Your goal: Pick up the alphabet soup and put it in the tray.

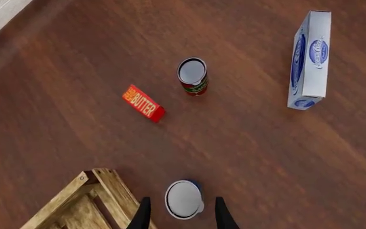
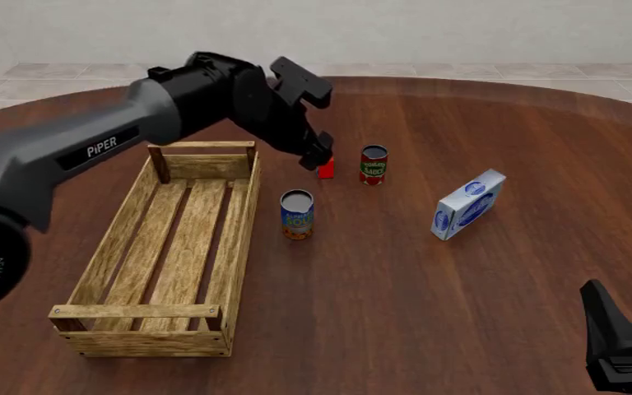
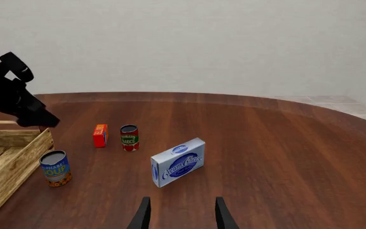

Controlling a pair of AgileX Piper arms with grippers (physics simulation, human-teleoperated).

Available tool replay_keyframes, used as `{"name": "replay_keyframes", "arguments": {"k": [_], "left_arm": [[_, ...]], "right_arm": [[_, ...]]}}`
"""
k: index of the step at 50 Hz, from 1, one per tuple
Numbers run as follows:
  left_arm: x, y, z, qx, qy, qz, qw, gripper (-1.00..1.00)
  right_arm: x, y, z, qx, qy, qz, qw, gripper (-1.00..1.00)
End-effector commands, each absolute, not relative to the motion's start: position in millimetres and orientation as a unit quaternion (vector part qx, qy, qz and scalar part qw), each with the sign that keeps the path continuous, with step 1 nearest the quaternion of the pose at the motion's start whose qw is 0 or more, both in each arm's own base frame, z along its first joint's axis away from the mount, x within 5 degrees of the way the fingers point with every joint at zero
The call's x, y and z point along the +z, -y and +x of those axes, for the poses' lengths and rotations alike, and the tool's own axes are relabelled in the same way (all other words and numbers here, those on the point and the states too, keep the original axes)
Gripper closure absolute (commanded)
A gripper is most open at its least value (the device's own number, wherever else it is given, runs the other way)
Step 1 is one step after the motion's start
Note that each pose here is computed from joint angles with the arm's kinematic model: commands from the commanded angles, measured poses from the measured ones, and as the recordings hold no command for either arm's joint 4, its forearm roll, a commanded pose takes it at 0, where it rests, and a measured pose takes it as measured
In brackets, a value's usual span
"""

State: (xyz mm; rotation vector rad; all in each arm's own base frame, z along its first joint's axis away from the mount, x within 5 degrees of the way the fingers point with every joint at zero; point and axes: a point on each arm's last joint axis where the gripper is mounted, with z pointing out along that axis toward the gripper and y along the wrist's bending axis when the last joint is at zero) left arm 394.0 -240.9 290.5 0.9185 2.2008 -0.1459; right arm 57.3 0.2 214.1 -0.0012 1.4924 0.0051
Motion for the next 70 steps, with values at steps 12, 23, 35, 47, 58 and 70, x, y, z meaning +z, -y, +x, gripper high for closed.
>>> {"name": "replay_keyframes", "arguments": {"k": [12, 23, 35, 47, 58, 70], "left_arm": [[273.8, 243.3, 402.5, -0.059, -0.865, 0.347, 0.358, -1.0], [268.5, 243.2, 403.6, -0.06, -0.868, 0.342, 0.354, -1.0], [260.4, 244.3, 402.3, -0.063, -0.872, 0.337, 0.349, -1.0], [251.2, 242.7, 404.6, -0.063, -0.875, 0.331, 0.347, -1.0], [245.7, 238.6, 407.7, -0.061, -0.88, 0.323, 0.343, -1.0], [241.3, 237.5, 409.0, -0.062, -0.882, 0.318, 0.342, -1.0]], "right_arm": [[214.1, -0.2, 57.0, 0.002, -0.678, -0.001, 0.735, -1.0], [214.1, -0.2, 56.9, 0.001, -0.678, -0.001, 0.735, -1.0], [214.1, -0.2, 56.9, 0.002, -0.678, 0.0, 0.735, -1.0], [214.2, -0.2, 56.9, 0.001, -0.678, -0.001, 0.735, -1.0], [214.2, -0.2, 56.9, 0.001, -0.678, -0.001, 0.735, -1.0], [214.2, -0.2, 56.9, 0.001, -0.678, -0.001, 0.735, -1.0]]}}
